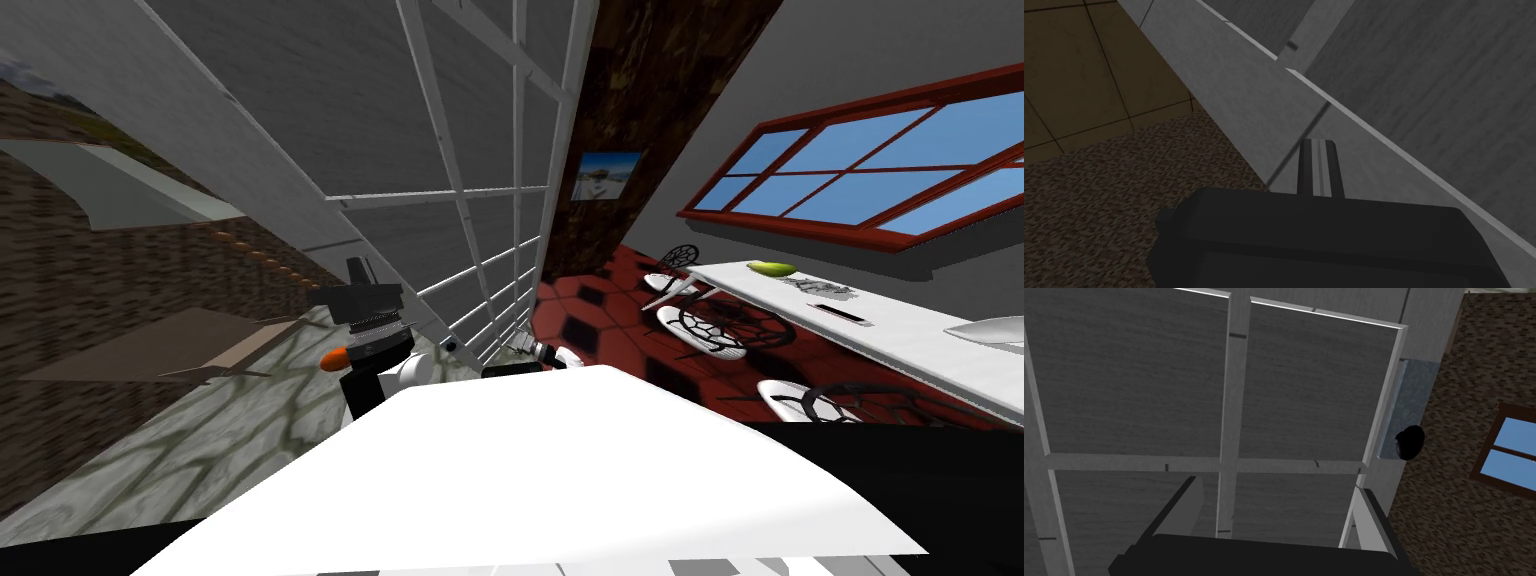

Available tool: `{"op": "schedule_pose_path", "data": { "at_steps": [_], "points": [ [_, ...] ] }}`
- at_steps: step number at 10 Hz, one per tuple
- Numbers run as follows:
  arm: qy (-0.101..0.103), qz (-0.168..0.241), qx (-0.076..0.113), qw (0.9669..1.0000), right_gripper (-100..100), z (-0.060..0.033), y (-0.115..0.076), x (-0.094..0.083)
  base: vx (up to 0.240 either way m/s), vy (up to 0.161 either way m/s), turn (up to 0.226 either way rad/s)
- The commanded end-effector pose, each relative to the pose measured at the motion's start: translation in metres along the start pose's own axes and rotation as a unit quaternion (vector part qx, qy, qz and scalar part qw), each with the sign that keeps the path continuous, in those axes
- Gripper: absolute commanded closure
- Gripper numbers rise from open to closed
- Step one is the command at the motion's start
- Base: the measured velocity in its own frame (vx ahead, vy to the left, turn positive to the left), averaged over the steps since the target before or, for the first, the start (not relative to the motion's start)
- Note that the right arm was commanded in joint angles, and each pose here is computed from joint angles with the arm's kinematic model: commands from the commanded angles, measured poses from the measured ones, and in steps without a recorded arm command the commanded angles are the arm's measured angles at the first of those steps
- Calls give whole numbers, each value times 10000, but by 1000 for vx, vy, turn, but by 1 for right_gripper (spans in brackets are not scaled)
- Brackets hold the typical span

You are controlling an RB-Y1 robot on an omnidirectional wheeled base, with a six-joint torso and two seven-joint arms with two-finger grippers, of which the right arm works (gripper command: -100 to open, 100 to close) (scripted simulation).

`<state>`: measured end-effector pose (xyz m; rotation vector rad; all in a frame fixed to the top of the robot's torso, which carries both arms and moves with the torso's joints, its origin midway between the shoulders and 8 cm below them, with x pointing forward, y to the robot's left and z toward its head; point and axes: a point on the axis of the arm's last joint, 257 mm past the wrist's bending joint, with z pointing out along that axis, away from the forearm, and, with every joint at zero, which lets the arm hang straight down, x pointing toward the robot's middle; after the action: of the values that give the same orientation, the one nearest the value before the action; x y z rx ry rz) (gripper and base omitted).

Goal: Push the door open

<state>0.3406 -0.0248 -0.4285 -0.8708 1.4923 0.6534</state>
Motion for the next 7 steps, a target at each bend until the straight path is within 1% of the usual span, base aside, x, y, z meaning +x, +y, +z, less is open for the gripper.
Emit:
{"op": "schedule_pose_path", "data": {
  "at_steps": [1,2,4,6,7],
  "points": [
    [-47,30,-71,10000,-100,51,82,-23,-93,164,-66],
    [-77,48,-103,9999,-100,81,125,-43,-77,177,-59],
    [-176,109,-180,9996,-100,179,248,-112,-72,186,-65],
    [-297,184,-246,9991,-100,293,375,-201,-95,161,-40],
    [-394,243,-284,9985,-100,381,465,-276,-88,191,-52]
  ]
}}
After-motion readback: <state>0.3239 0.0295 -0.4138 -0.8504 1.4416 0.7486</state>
